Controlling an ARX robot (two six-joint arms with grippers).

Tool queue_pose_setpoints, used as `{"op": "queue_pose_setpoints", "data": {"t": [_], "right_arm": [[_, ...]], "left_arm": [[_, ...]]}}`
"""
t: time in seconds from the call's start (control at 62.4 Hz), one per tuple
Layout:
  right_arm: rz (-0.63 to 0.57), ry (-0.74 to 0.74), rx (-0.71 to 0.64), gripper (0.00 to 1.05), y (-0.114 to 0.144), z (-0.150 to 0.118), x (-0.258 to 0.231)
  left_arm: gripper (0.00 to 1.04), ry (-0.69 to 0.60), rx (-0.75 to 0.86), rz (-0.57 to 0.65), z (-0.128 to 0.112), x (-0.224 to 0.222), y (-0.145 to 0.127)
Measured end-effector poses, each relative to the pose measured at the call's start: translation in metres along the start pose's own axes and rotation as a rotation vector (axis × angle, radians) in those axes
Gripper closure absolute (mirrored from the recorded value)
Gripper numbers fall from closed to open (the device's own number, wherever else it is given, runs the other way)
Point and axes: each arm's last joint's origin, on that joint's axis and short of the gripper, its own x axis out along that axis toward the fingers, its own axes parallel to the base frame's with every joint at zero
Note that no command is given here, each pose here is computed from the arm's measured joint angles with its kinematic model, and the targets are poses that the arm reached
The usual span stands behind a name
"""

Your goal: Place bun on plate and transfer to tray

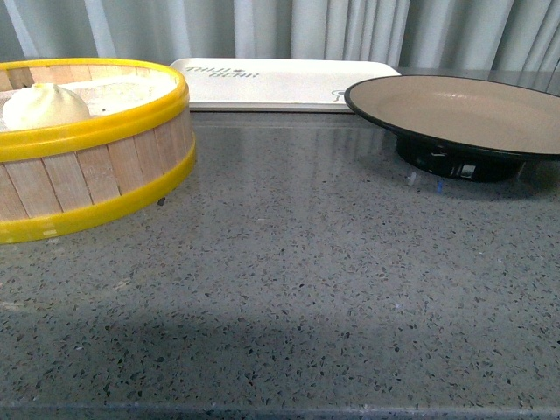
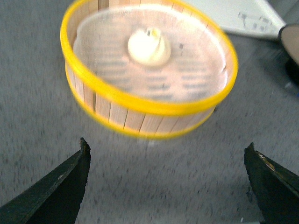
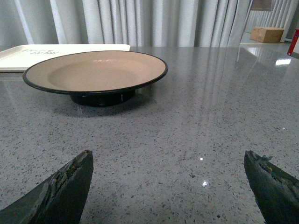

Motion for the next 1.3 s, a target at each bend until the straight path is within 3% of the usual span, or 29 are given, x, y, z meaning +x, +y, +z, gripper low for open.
{"op": "queue_pose_setpoints", "data": {"t": [0.256, 0.513, 0.849, 1.057, 1.298], "right_arm": [[0.000, 0.000, 0.000, 0.08, 0.000, 0.000, 0.000], [0.000, 0.000, 0.000, 0.08, 0.000, 0.000, 0.000], [0.000, 0.000, 0.000, 0.08, 0.000, 0.000, 0.000], [0.000, 0.000, 0.000, 0.08, 0.000, 0.000, 0.000], [0.000, 0.000, 0.000, 0.08, 0.000, 0.000, 0.000]], "left_arm": [[0.07, -0.045, 0.067, -0.079, 0.067, 0.046, -0.038], [0.07, 0.031, 0.155, -0.067, 0.079, 0.105, -0.072], [0.07, 0.076, 0.207, 0.072, 0.089, 0.150, -0.062], [0.07, 0.161, 0.191, 0.151, 0.087, 0.171, -0.032], [0.07, 0.208, 0.171, 0.188, 0.079, 0.185, -0.015]]}}
